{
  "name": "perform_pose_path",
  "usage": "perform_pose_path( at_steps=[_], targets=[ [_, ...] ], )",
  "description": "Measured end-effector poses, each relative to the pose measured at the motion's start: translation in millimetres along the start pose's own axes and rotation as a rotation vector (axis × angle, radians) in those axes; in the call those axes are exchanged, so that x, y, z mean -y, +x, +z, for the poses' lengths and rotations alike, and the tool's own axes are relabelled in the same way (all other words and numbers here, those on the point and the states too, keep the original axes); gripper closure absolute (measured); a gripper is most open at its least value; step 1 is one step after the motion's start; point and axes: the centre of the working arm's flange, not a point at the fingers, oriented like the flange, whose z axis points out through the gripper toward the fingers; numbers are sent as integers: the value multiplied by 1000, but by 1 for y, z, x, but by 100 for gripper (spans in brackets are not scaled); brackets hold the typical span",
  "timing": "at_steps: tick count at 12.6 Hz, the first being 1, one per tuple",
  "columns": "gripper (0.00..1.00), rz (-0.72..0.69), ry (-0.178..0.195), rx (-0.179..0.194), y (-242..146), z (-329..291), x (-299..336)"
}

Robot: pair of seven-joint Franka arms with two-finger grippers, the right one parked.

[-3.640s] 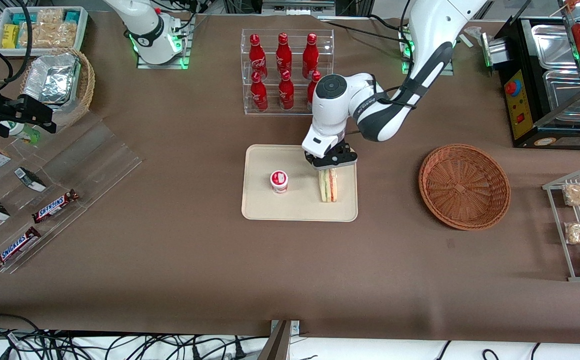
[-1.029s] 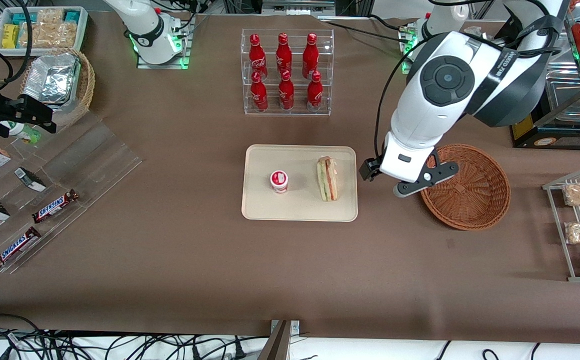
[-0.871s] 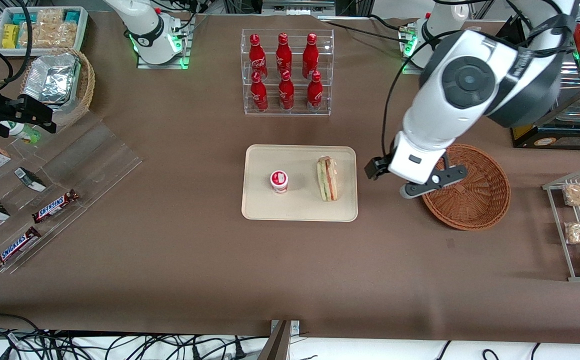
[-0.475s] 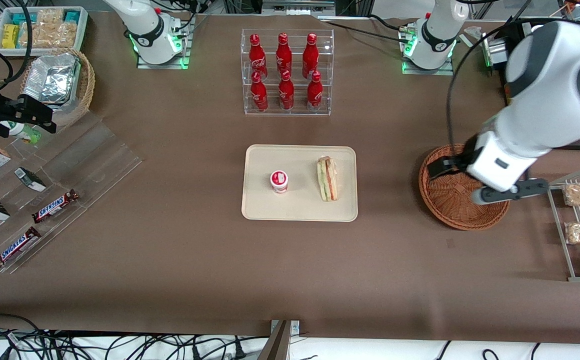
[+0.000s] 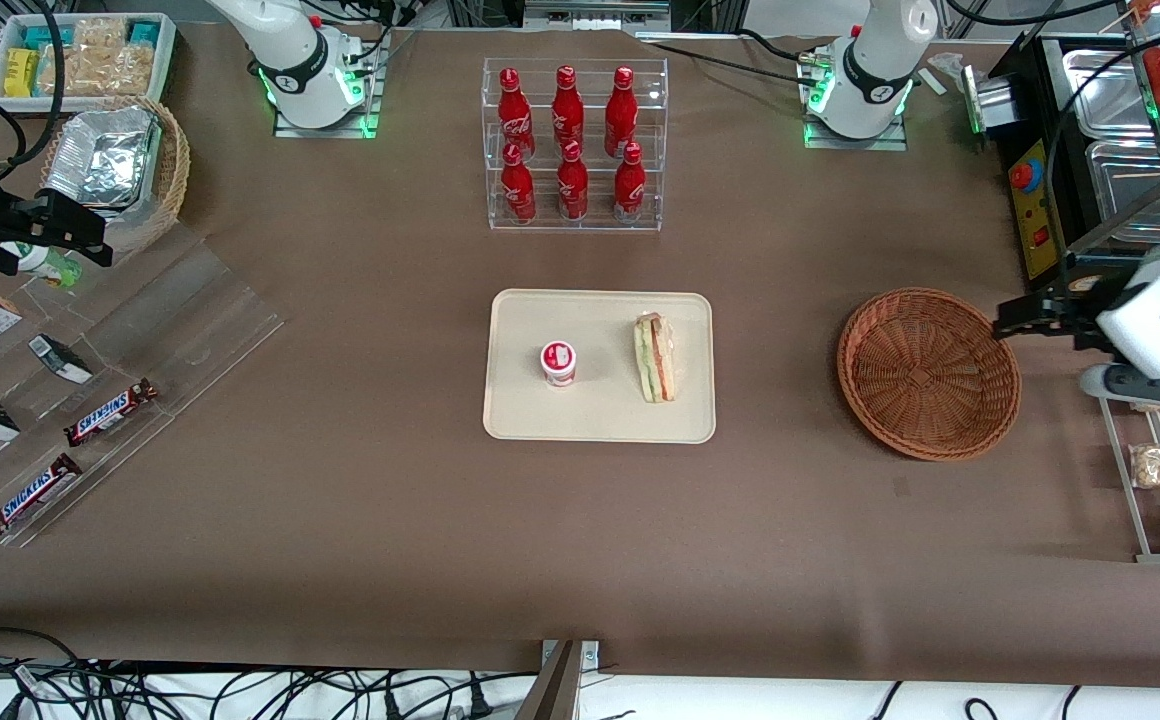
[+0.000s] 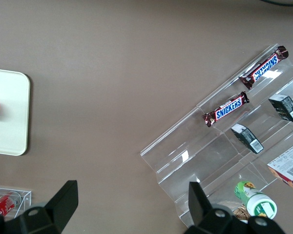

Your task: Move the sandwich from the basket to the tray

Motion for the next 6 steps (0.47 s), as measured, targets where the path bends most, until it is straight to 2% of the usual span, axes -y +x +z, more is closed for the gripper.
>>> perform_pose_path(
  at_steps=[2,6],
  targets=[
    [0,2,5,-18,6,5,6],
    [0,17,11,-20,10,9,-3]
  ],
)
